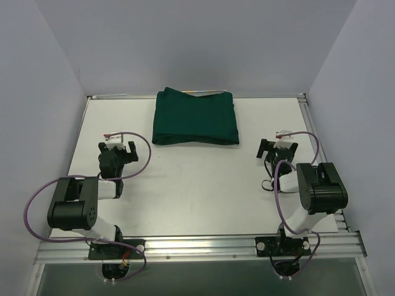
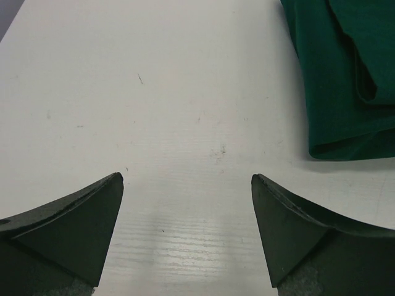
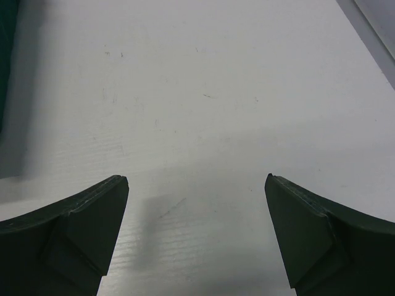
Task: Open and lay out the surgical kit
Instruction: Move the surgical kit at the center of the board.
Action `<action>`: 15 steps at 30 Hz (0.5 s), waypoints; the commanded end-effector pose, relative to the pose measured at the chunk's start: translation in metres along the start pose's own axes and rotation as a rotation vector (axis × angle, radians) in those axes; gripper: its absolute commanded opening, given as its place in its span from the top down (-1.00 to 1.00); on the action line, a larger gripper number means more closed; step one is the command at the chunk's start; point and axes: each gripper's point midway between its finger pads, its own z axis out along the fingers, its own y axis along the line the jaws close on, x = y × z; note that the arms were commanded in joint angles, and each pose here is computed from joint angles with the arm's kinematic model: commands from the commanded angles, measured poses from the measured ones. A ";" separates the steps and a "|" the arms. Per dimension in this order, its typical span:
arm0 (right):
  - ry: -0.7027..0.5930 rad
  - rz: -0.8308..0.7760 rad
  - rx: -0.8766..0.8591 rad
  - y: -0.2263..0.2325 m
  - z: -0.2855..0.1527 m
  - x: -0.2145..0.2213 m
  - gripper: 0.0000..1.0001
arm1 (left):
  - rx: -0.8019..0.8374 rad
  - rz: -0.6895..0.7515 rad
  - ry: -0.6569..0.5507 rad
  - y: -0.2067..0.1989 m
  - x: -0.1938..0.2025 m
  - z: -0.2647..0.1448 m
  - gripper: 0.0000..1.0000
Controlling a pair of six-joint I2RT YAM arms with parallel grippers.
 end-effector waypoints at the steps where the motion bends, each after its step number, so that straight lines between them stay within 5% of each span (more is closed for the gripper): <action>1: -0.171 0.014 0.016 0.000 0.003 -0.049 -0.99 | -0.012 0.029 -0.076 0.003 -0.026 0.006 -0.87; 15: -0.254 0.043 0.102 -0.013 -0.017 -0.074 -0.99 | -0.015 0.029 -0.076 0.004 -0.026 0.006 -0.88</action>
